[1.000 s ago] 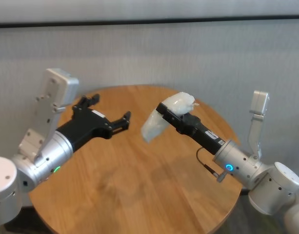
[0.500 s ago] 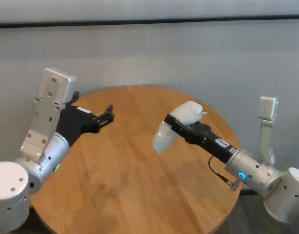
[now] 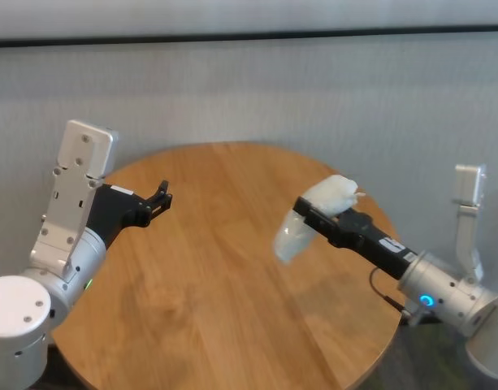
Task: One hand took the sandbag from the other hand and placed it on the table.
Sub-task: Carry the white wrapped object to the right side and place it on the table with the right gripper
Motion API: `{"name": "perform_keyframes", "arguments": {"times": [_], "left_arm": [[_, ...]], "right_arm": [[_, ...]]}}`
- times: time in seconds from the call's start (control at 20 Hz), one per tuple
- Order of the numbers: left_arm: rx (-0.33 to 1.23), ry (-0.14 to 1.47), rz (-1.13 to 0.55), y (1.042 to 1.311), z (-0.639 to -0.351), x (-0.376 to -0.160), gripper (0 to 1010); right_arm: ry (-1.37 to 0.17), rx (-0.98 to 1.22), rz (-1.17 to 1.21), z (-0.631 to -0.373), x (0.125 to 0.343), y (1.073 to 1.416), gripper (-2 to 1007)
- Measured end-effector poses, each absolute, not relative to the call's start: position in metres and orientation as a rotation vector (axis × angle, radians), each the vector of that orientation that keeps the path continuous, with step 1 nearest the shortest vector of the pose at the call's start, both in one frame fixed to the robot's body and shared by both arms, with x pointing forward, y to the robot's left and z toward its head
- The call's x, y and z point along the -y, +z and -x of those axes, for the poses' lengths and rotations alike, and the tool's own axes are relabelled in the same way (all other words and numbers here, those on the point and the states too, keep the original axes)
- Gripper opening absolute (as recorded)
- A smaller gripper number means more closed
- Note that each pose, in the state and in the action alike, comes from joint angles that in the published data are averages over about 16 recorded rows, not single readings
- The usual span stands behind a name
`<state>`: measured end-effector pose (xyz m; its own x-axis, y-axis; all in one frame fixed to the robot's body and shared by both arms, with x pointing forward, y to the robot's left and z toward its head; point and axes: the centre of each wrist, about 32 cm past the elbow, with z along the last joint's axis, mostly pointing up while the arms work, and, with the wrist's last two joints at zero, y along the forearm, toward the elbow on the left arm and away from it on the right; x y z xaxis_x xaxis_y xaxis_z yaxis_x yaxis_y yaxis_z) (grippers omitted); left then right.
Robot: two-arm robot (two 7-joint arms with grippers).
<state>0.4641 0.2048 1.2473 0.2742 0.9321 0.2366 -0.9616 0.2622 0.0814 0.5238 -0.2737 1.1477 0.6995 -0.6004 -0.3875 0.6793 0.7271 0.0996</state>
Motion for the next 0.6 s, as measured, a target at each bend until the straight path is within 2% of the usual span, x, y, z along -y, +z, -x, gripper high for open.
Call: {"name": "perform_keyframes", "arguments": {"times": [0.6], "left_arm": [[0.154,1.294,-0.228,1.247,-0.464,-0.205,1000]], "right_arm": [[-0.789,-0.323,-0.09,-0.52,0.316,1.162,623]]}}
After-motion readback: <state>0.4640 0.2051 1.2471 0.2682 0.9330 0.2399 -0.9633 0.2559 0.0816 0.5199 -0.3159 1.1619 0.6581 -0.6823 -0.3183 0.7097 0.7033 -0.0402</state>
